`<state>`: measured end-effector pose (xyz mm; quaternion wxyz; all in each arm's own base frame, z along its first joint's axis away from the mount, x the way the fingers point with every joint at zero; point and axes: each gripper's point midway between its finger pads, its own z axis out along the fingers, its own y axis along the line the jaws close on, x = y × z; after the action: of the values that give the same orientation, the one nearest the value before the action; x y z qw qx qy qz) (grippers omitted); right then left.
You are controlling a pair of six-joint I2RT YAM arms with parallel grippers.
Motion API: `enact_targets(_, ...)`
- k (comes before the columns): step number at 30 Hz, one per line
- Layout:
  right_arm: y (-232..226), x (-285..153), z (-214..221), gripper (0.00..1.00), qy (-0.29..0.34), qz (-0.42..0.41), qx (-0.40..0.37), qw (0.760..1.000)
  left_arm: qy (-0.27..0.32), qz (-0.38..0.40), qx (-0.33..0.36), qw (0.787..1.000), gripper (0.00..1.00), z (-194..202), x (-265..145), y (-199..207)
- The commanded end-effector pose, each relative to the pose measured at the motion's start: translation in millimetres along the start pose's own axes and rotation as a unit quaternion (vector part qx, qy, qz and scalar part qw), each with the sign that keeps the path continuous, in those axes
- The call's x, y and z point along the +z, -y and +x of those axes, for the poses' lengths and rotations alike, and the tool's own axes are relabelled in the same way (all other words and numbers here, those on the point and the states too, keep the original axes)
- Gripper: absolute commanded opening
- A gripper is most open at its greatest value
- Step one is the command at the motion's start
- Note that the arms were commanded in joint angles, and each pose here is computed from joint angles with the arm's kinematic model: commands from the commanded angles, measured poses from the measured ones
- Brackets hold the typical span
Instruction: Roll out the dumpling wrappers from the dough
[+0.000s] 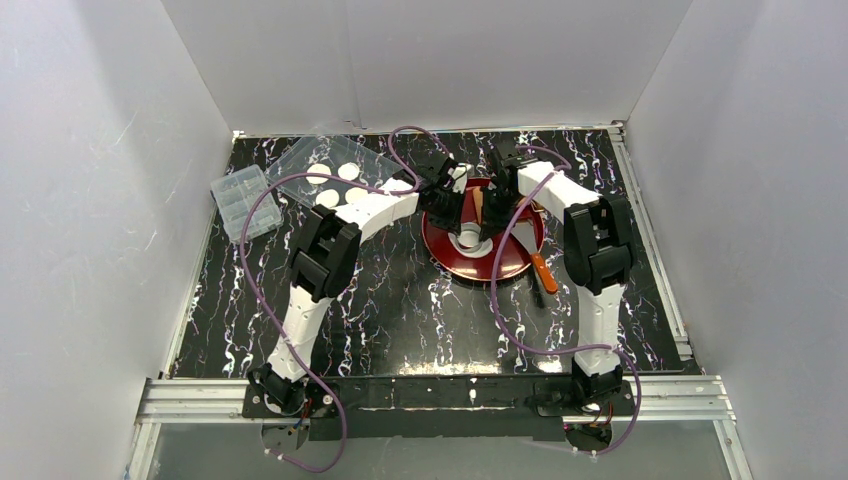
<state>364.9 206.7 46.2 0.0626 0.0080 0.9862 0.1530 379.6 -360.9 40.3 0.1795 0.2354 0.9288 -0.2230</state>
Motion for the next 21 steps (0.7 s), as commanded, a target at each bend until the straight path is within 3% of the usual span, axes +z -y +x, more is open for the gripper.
enact_targets(1, 2.9, 5.3, 17.8, 0.01, -0.033, 0.014, 0.002, 0.999, -0.143, -0.050, -0.005, 0.988, 0.00, 83.2, 3.8, -29.5)
enact_targets(7, -2.9, 5.4, 52.4, 0.01, -0.039, -0.011, 0.022, 0.999, -0.134, -0.056, -0.001, 0.989, 0.00, 66.6, 6.4, -34.4)
enact_targets(15, 0.6, 5.3, 2.0, 0.01, -0.012, 0.016, 0.010, 1.000, -0.183, -0.027, -0.030, 0.982, 0.00, 107.0, -10.2, -23.8)
enact_targets(21, 1.5, 3.9, 32.5, 0.01, -0.019, 0.002, 0.036, 0.999, -0.158, -0.051, -0.017, 0.986, 0.00, 86.1, -7.0, -32.7)
